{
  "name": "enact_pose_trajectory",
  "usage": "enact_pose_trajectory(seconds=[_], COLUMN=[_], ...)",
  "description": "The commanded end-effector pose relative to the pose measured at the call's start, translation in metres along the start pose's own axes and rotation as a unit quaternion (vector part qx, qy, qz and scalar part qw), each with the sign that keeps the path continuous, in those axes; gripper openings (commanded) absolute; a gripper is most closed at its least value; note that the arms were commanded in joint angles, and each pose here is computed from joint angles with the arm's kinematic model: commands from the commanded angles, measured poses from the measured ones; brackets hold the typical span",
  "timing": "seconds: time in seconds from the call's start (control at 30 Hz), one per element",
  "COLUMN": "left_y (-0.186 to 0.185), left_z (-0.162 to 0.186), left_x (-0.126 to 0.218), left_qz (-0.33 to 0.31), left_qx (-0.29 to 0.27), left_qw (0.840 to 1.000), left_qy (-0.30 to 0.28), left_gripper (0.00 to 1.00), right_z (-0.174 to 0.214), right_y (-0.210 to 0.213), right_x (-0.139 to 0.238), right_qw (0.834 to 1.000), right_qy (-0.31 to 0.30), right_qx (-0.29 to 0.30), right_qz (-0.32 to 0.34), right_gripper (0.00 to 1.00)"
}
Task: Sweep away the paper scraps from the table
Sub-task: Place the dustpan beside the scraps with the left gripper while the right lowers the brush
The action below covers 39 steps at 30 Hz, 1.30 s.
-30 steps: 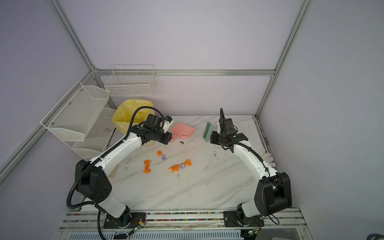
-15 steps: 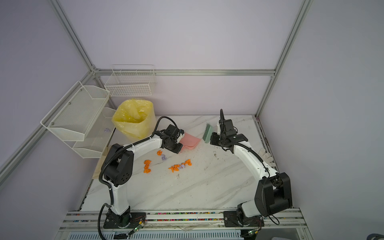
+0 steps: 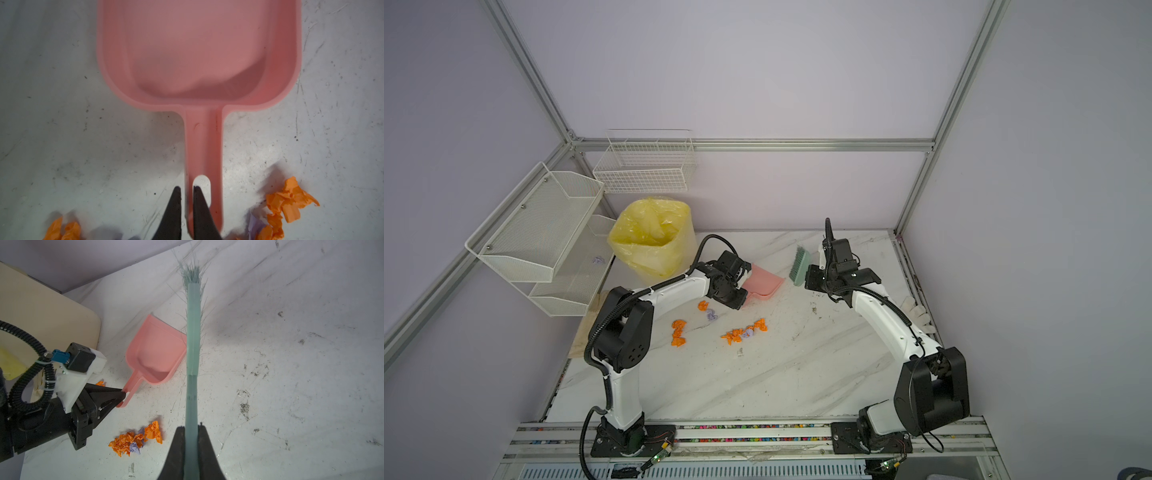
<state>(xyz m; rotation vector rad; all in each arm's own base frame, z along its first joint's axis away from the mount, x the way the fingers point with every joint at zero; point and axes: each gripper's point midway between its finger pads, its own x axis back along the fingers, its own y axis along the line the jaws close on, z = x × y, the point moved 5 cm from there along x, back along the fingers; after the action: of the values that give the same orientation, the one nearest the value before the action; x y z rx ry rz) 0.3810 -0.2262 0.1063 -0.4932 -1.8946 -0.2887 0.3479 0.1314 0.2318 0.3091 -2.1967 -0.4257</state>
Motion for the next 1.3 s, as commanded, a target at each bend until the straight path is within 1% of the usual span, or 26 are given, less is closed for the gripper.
enact_pose_trajectory(seconds=[0.0, 0.07, 0.1, 0.2, 0.3, 0.37, 0.4, 0.47, 0.57, 0.77, 0.93, 1.13, 1.27], left_y=[-0.001, -0.004, -0.004, -0.003, -0.002, -0.002, -0.003, -0.004, -0.007, -0.006, -0.001, 0.007, 0.013], left_z=[-0.01, -0.011, -0.011, -0.01, -0.007, -0.004, -0.002, 0.0, 0.0, -0.005, -0.01, -0.006, -0.001], left_x=[0.012, 0.015, 0.016, 0.016, 0.012, 0.009, 0.007, 0.005, 0.004, 0.009, 0.024, 0.056, 0.081], left_qz=[-0.002, 0.006, 0.007, 0.002, -0.002, -0.002, 0.0, 0.007, 0.016, 0.012, -0.009, -0.037, -0.049], left_qx=[0.015, 0.017, 0.019, 0.022, 0.017, 0.017, 0.017, 0.019, 0.024, 0.024, 0.012, -0.01, -0.015], left_qw=[1.0, 1.0, 1.0, 1.0, 0.999, 0.999, 0.999, 0.998, 0.998, 0.999, 0.999, 0.997, 0.996], left_qy=[-0.002, -0.001, -0.001, 0.007, 0.03, 0.045, 0.051, 0.054, 0.055, 0.047, 0.048, 0.068, 0.068], left_gripper=[0.22, 0.31, 0.33, 0.34, 0.33, 0.29, 0.23, 0.16, 0.0, 0.0, 0.0, 0.0, 0.0], right_z=[-0.004, -0.004, -0.004, -0.003, -0.004, -0.005, -0.005, -0.005, -0.005, -0.006, -0.004, 0.004, 0.015], right_y=[0.002, 0.002, 0.002, 0.002, 0.003, 0.003, 0.003, 0.003, 0.003, 0.005, 0.004, 0.004, 0.001], right_x=[0.007, 0.007, 0.007, 0.005, 0.005, 0.006, 0.006, 0.006, 0.006, 0.007, 0.008, 0.008, 0.003], right_qw=[1.0, 1.0, 1.0, 1.0, 1.0, 1.0, 1.0, 1.0, 1.0, 1.0, 1.0, 1.0, 0.999], right_qy=[-0.013, -0.013, -0.015, -0.012, -0.012, -0.012, -0.012, -0.013, -0.013, -0.014, -0.011, 0.005, 0.024], right_qx=[0.004, 0.003, 0.004, 0.004, 0.004, 0.004, 0.004, 0.003, 0.003, 0.004, 0.001, -0.003, 0.002], right_qz=[-0.009, -0.008, -0.009, -0.01, -0.012, -0.012, -0.012, -0.012, -0.012, -0.016, -0.014, -0.022, -0.025], right_gripper=[0.0, 0.0, 0.0, 0.0, 0.0, 0.0, 0.0, 0.0, 0.0, 0.0, 0.0, 0.0, 0.0])
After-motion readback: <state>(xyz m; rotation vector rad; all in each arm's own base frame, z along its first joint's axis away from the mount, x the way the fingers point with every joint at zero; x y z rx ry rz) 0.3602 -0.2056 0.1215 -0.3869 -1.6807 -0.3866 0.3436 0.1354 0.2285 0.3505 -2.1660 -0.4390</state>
